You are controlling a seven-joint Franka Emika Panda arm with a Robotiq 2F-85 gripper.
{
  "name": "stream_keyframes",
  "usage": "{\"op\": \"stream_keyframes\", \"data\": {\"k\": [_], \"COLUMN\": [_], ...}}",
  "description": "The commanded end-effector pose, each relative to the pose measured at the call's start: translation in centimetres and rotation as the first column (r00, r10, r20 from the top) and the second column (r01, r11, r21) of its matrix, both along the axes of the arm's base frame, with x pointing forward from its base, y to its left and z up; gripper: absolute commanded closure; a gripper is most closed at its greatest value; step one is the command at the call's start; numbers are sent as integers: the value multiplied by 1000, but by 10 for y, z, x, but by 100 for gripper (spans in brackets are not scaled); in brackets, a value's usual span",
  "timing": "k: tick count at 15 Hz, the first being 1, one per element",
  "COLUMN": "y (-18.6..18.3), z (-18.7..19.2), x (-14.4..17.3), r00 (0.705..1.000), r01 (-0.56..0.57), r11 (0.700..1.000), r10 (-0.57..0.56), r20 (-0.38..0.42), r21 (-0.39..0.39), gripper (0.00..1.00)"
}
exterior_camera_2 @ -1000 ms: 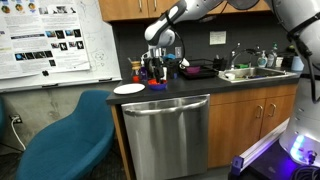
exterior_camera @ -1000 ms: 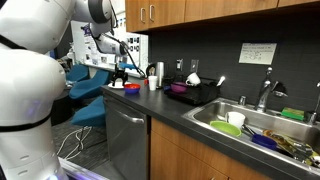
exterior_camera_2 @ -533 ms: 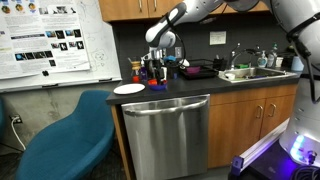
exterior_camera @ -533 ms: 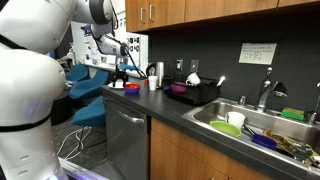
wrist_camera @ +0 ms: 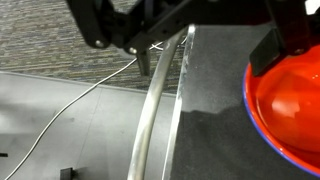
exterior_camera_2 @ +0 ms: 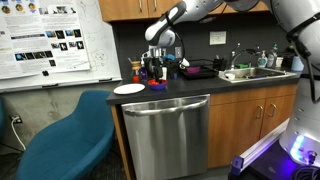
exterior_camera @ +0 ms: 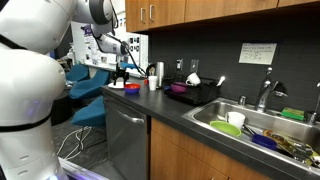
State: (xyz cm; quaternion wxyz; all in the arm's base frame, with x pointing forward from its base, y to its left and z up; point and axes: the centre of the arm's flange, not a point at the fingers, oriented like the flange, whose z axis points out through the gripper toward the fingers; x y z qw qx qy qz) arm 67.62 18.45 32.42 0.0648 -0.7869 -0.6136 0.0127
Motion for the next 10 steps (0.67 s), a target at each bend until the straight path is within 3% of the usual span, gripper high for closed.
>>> {"op": "stream_keyframes", "data": {"k": [1,10], "y": [-3,-7], "z": [3,-4], "x": [7,9], "r00": [1000,1000], "r01": [-11,0], "r11": [1000,1000], "r10": [11,0], "r20": [21,6], "r21": [11,8], "gripper": [0,0]}}
